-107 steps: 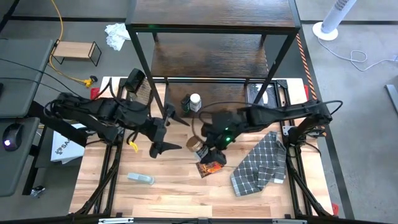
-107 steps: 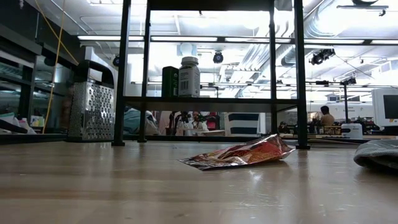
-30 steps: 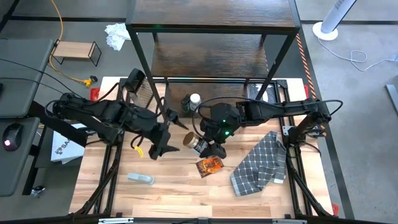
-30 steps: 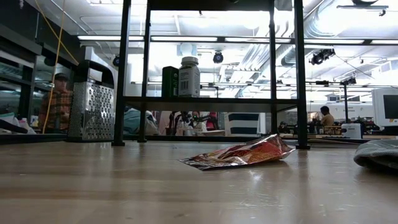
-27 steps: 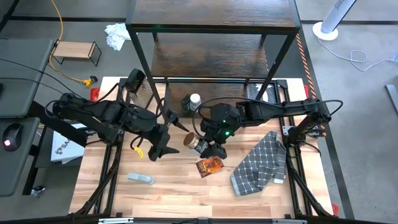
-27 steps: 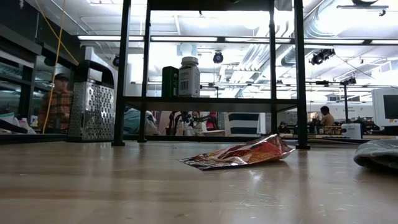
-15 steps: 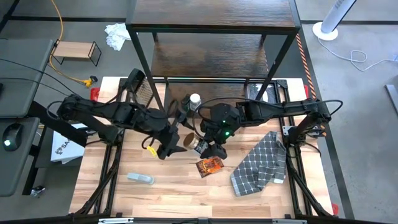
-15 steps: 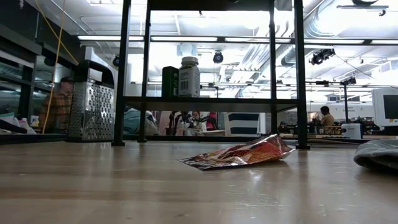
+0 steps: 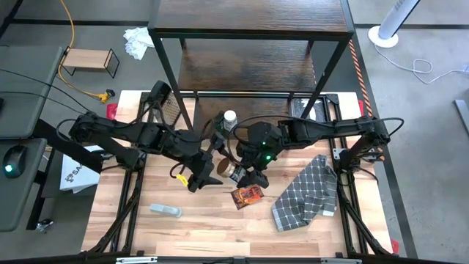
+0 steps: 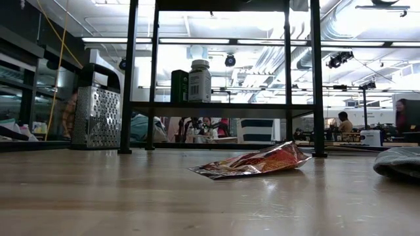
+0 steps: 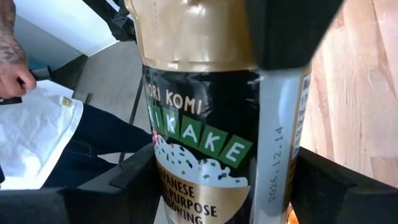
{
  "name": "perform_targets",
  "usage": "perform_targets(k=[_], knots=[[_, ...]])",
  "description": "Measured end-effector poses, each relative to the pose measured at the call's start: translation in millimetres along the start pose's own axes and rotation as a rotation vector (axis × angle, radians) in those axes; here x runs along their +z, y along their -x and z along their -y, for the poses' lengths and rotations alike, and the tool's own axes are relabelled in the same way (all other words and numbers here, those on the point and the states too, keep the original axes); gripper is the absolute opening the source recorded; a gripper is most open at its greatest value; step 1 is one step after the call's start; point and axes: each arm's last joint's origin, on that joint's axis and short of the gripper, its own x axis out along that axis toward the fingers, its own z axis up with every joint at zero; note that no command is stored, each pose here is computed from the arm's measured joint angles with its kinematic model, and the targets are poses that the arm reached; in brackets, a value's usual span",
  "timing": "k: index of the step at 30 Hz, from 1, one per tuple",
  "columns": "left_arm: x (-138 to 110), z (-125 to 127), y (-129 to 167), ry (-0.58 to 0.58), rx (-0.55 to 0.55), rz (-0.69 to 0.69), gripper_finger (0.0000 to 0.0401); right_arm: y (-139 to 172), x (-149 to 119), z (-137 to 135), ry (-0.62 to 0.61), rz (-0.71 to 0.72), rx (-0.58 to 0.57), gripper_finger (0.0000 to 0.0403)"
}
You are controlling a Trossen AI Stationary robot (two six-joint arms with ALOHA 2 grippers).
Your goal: Shelf spices
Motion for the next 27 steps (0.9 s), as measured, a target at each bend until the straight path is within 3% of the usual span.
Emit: perform_targets(k=[9, 16, 25, 27], knots=[[3, -1, -6, 0.002, 0.016, 0.028, 0.037, 0, 0, 0, 0.0, 0.0, 0.0, 0.0264], [3, -1, -7, 0.024, 0.012, 0.026, 0.0267, 0, -1, 0, 0.011, -0.01, 0.008, 0.0264], [2, 4, 4, 0.068, 0.024, -0.018, 0.0267, 2, 1, -1, -0.05, 0.008, 0.021, 0.0264], [2, 7, 13, 0.09, 0.038, -0.05, 0.0267, 3, 3, -1, -0.048, 0.03, 0.009, 0.0283]])
